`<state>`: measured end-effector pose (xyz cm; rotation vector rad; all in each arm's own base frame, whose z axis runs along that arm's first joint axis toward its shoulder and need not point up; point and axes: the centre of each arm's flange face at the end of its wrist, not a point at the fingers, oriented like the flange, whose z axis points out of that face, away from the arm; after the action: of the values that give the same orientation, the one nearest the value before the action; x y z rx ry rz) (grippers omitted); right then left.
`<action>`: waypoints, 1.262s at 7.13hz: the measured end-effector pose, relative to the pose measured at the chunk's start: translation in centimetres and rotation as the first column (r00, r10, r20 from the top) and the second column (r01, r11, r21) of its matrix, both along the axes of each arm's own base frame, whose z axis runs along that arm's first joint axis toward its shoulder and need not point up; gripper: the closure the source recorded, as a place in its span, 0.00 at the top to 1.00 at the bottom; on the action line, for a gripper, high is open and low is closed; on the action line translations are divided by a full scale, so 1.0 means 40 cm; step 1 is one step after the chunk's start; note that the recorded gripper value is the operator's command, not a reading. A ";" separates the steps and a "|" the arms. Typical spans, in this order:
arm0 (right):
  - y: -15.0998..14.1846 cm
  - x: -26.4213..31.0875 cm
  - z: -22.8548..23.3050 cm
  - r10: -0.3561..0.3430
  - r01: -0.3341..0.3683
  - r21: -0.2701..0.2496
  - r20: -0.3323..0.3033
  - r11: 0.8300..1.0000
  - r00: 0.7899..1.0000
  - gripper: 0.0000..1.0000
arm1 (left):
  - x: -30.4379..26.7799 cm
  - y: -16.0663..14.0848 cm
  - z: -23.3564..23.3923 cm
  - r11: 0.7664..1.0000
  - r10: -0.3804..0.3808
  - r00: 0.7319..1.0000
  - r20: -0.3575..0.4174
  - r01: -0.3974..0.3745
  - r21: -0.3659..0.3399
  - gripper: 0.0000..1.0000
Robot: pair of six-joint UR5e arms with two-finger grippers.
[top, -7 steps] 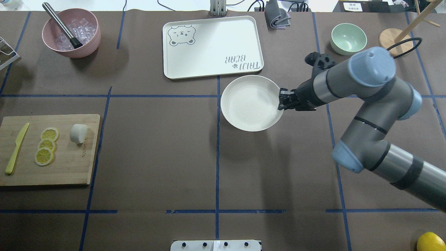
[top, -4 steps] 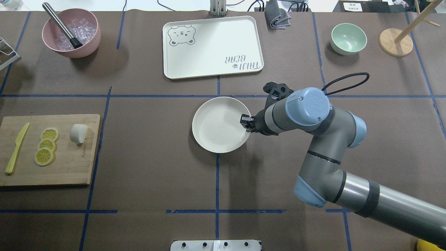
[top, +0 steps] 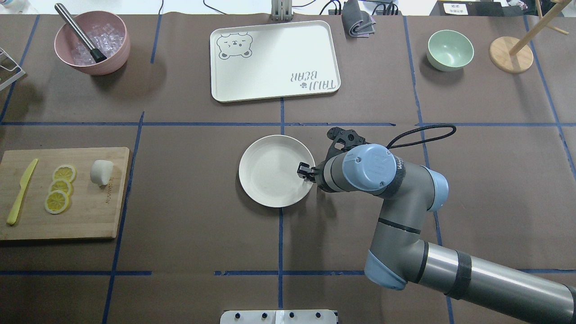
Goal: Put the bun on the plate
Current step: 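Carry the plate with the right gripper to the table center and lower it, then open the right gripper and withdraw the right arm from the plate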
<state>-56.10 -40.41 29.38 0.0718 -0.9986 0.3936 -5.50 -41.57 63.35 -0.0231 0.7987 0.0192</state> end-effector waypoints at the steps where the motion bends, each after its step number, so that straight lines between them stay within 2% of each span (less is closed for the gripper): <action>1: -0.031 0.044 -0.014 -0.007 0.007 -0.021 -0.034 1.000 0.999 1.00 | 0.000 0.000 0.001 1.000 0.000 1.000 0.000 0.000 -0.001 1.00; 2: -0.071 0.119 -0.036 -0.045 0.043 -0.034 -0.075 0.999 0.996 1.00 | 0.000 0.000 0.001 1.000 0.000 1.000 0.000 0.000 -0.003 1.00; 3: -0.116 0.208 -0.047 -0.115 0.112 -0.026 -0.132 0.993 0.985 1.00 | 0.000 0.001 0.002 1.000 0.000 1.000 0.001 0.000 -0.004 1.00; 4: -0.163 0.298 -0.027 -0.193 0.196 0.000 -0.191 0.981 0.963 1.00 | 0.000 0.001 0.002 1.000 0.000 1.000 0.002 0.000 -0.004 1.00; 6: -0.244 0.497 0.092 -0.296 0.319 0.045 -0.267 0.947 0.917 1.00 | 0.000 0.000 0.001 1.000 0.000 1.000 0.003 0.000 0.000 1.00; 8: -0.301 0.754 0.267 -0.367 0.403 0.073 -0.293 0.912 0.883 1.00 | 0.000 0.000 0.000 1.000 0.000 1.000 0.003 0.000 0.002 1.00; 9: -0.301 0.902 0.370 -0.402 0.442 0.085 -0.290 0.893 0.868 1.00 | 0.000 0.000 0.000 1.000 0.000 1.000 0.002 0.000 0.003 1.00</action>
<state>-20.02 -52.44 44.18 0.0361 -0.7479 -0.0972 -5.52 -41.58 63.34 -0.0205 0.7967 0.0208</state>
